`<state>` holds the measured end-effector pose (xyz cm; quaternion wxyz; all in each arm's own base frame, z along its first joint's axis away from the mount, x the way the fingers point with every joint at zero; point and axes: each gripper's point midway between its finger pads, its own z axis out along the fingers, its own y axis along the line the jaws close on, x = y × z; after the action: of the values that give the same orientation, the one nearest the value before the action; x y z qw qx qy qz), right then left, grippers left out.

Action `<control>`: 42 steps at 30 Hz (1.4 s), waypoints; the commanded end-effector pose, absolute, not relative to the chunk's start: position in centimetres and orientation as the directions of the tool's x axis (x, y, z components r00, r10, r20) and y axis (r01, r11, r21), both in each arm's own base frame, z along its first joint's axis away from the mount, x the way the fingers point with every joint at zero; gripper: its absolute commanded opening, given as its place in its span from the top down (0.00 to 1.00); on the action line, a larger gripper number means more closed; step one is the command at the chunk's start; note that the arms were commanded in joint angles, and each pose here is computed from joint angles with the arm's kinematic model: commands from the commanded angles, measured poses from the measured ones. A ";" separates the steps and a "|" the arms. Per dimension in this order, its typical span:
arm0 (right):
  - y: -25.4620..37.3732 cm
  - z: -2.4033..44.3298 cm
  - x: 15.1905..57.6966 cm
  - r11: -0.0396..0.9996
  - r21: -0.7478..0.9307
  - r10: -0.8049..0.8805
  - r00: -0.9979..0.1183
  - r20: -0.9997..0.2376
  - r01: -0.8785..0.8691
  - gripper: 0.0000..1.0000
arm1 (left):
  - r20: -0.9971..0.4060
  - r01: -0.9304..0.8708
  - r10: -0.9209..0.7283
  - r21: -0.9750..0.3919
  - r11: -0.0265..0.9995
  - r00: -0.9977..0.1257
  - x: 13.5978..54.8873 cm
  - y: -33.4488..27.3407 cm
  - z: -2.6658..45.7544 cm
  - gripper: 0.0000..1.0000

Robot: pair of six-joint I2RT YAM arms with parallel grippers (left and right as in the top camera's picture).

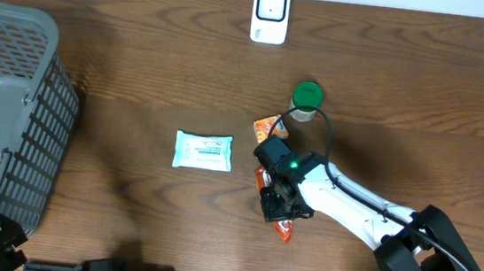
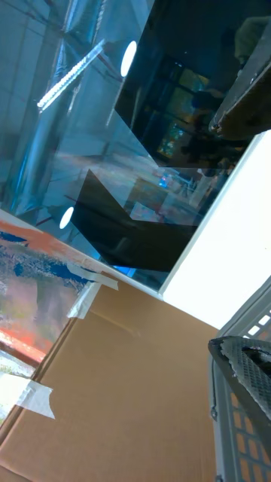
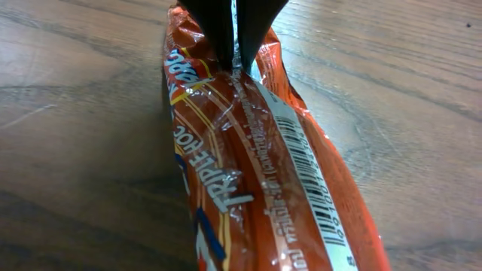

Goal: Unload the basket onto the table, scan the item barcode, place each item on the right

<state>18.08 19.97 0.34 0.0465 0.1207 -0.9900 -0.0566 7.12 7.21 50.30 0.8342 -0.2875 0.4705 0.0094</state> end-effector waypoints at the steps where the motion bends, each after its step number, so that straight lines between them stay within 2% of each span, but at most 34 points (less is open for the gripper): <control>1: 20.4 0.7 17.9 0.967 0.139 -0.227 -0.968 0.105 -0.212 0.99 | -0.782 -0.269 -0.264 -0.477 0.837 0.564 7.0 7.1 50.3 0.16; 9: 22.0 6.6 19.4 0.949 0.177 -0.272 -0.961 0.055 -0.259 0.99 | -0.782 -0.270 -0.264 -0.477 0.837 0.564 7.0 7.1 50.3 0.16; 10: 22.1 6.9 19.2 0.948 0.189 -0.272 -0.961 0.057 -0.257 0.86 | -0.782 -0.270 -0.264 -0.477 0.837 0.564 7.0 7.1 50.3 0.16; 11: 22.2 7.0 19.0 0.945 0.200 -0.275 -0.959 0.066 -0.257 0.58 | -0.782 -0.270 -0.264 -0.477 0.837 0.564 7.0 7.1 50.3 0.16; 13: 22.5 7.0 18.6 0.931 0.225 -0.309 -0.948 0.076 -0.286 0.27 | -0.782 -0.270 -0.264 -0.477 0.837 0.564 7.0 7.1 50.3 0.16; 14: 22.5 7.0 18.4 0.923 0.235 -0.329 -0.941 0.079 -0.303 0.01 | -0.782 -0.270 -0.264 -0.477 0.837 0.564 7.0 7.1 50.3 0.16; 21: 21.8 6.8 17.7 0.844 0.258 -0.502 -0.862 0.069 -0.470 0.01 | -0.781 -0.269 -0.264 -0.477 0.837 0.566 7.0 7.1 50.4 0.16; 24: 21.1 5.5 17.3 0.841 0.250 -0.512 -0.856 0.079 -0.480 0.01 | -0.780 -0.268 -0.264 -0.477 0.837 0.567 6.9 7.0 50.4 0.16; 30: 18.9 2.8 15.0 0.906 0.215 -0.404 -0.895 0.186 -0.364 0.01 | -0.777 -0.265 -0.263 -0.478 0.837 0.572 6.7 7.0 50.4 0.16; 39: 19.9 1.3 16.2 0.927 0.260 -0.312 -0.941 0.129 -0.272 0.01 | -0.774 -0.262 -0.262 -0.479 0.838 0.576 6.5 7.0 50.5 0.16; 42: 19.3 0.7 16.0 0.944 0.249 -0.260 -0.954 0.149 -0.218 0.01 | -0.774 -0.262 -0.262 -0.479 0.838 0.576 6.5 7.0 50.5 0.16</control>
<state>16.56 20.00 0.99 0.0772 0.1634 -0.9765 -0.1173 6.93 7.17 50.35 0.8357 -0.2871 0.4681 0.0089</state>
